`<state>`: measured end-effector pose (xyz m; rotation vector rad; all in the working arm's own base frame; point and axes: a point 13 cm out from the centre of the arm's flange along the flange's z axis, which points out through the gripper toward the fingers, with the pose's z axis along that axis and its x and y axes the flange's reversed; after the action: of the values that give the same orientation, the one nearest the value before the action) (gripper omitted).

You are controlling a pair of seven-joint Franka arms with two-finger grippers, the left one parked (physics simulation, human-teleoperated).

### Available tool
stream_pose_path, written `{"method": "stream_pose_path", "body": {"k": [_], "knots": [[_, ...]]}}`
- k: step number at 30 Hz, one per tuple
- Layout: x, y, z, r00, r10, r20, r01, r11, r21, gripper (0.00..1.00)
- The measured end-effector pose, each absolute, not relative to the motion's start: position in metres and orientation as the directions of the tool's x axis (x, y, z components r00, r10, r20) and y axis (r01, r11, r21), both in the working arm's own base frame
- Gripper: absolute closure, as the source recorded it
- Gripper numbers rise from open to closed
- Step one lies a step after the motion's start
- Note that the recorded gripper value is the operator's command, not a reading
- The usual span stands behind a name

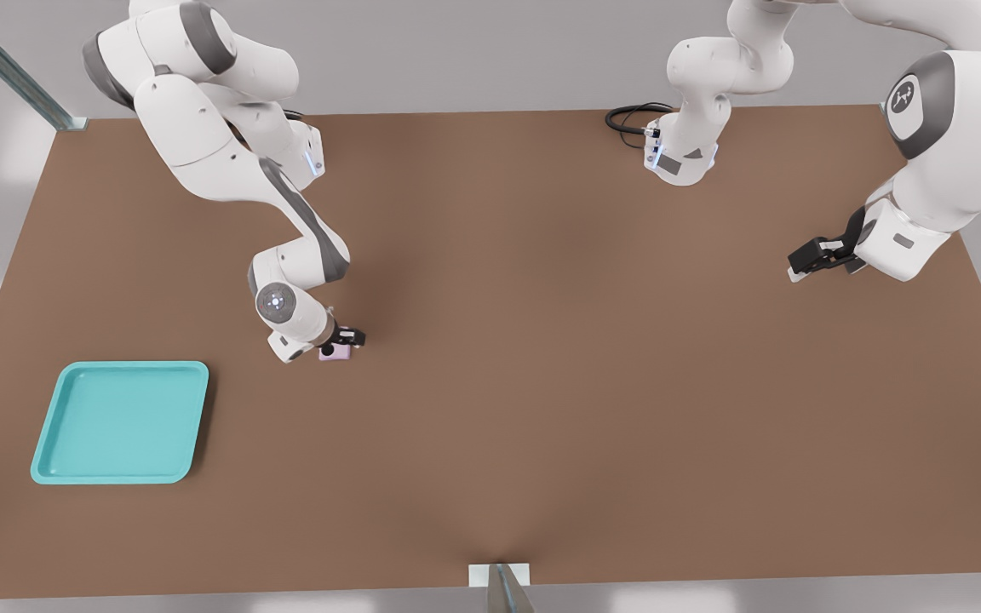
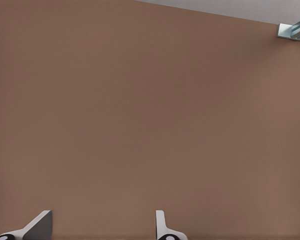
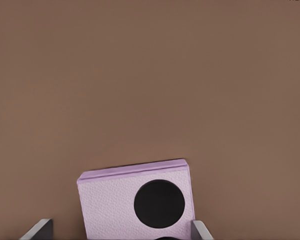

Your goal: Keep left arm still and place phone on the tray with right arm

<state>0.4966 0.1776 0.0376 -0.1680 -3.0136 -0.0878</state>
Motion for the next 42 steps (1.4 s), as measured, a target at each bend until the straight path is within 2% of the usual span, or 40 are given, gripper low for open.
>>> {"method": "stream_pose_path", "body": {"k": [20, 22, 28, 32, 36, 42], "knots": [[0.501, 0.168, 0.032, -0.991, 0.067, 0.115, 0.075, 0.995, 0.064, 0.01], [0.502, 0.168, 0.031, -0.992, 0.060, 0.111, 0.067, 0.996, 0.064, 0.15], [0.505, 0.168, 0.035, -0.994, 0.043, 0.096, 0.050, 0.996, 0.068, 0.24], [0.522, 0.158, 0.063, -0.998, 0.048, 0.050, 0.051, 0.996, 0.068, 0.24], [0.552, 0.103, 0.111, -0.994, 0.108, -0.011, 0.107, 0.993, 0.057, 0.24], [0.596, -0.060, 0.126, -0.965, 0.260, -0.032, 0.258, 0.964, 0.065, 0.24]]}}
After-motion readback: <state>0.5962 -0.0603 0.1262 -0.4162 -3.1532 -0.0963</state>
